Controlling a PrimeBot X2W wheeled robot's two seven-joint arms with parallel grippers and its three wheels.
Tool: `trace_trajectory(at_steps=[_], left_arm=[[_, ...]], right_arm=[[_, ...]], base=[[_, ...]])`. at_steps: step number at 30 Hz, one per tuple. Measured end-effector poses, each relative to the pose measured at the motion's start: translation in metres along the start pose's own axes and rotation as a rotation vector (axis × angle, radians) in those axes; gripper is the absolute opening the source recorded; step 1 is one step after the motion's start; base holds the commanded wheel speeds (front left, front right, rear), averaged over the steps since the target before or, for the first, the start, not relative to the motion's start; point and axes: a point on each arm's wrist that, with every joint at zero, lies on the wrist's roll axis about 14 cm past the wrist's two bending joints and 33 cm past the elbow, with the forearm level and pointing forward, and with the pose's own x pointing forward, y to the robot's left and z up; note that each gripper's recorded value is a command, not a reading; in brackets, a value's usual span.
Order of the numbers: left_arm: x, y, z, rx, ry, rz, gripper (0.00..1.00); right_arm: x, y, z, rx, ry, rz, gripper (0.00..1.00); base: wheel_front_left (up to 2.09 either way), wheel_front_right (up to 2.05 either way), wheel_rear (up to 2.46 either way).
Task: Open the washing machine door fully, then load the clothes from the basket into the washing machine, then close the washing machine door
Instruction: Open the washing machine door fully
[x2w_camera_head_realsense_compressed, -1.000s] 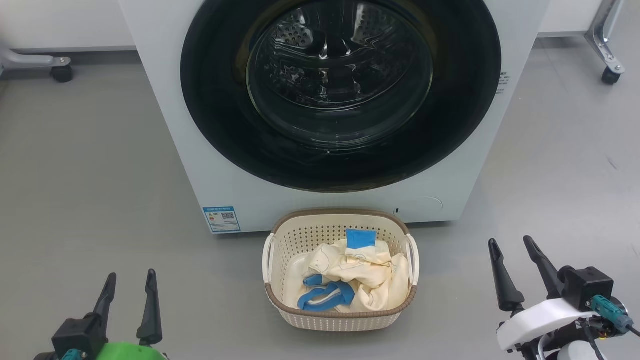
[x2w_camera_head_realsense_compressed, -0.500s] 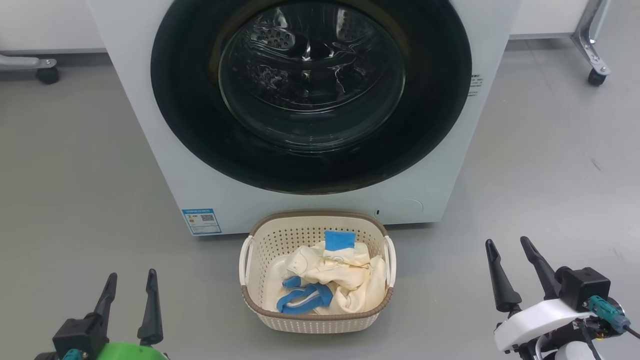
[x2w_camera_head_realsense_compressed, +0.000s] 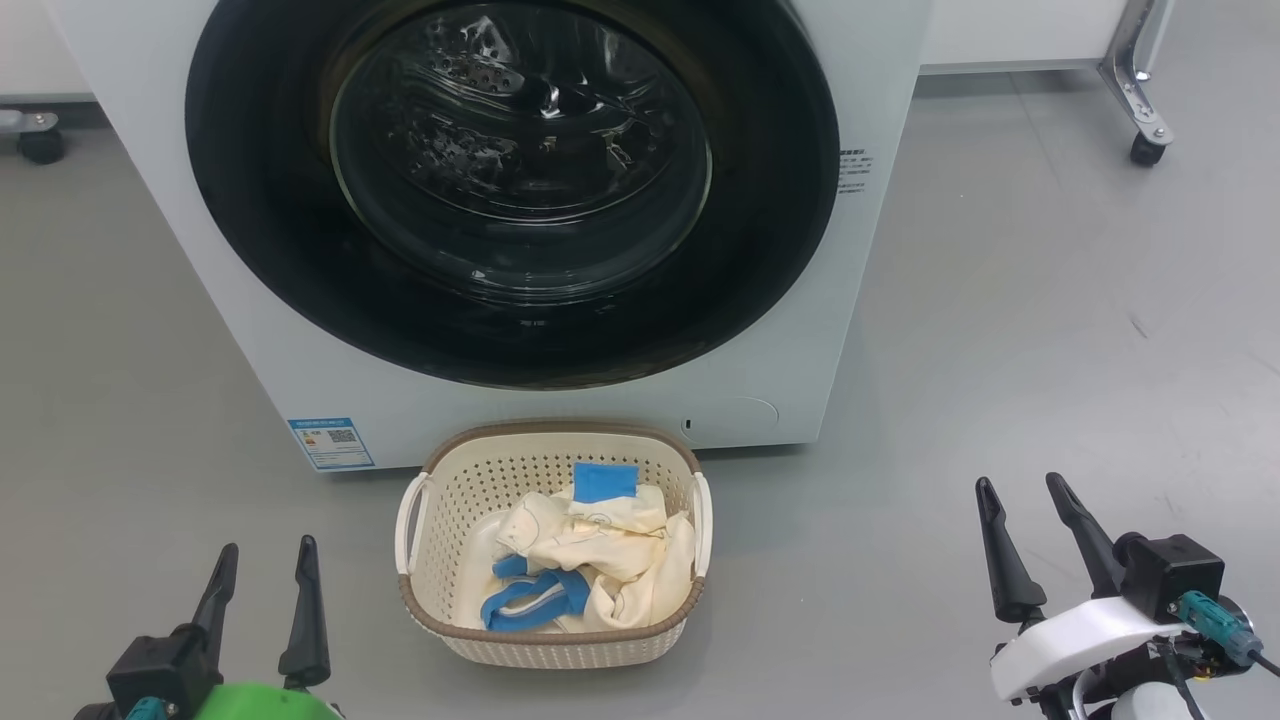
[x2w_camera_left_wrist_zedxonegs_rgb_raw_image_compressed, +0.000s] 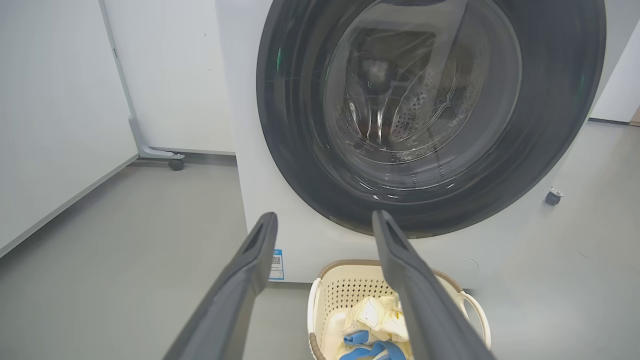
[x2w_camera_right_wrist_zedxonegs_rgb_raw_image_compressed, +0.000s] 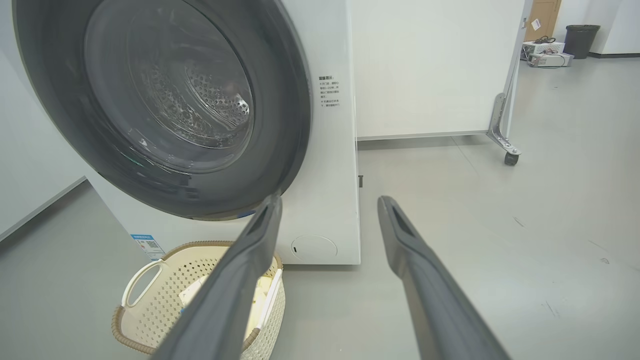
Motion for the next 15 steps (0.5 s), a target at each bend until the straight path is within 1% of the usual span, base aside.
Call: trace_trajectory(at_steps=[8,15], left_arm=[[0.0,0.0,-0.0012,-0.002,0.003,0.001,1.0],[0.0,0.0007,-0.0022,-0.002,0.006,0.003,1.0]], right_arm=[[0.001,0.0004,-0.0013,0.0,0.004,0.002,1.0],[0.0021,0.0004,-0.0015,0.0,0.005,0.002,1.0]], base=[[0.56,0.56,-1.12],[0.38,0.38,-0.77]])
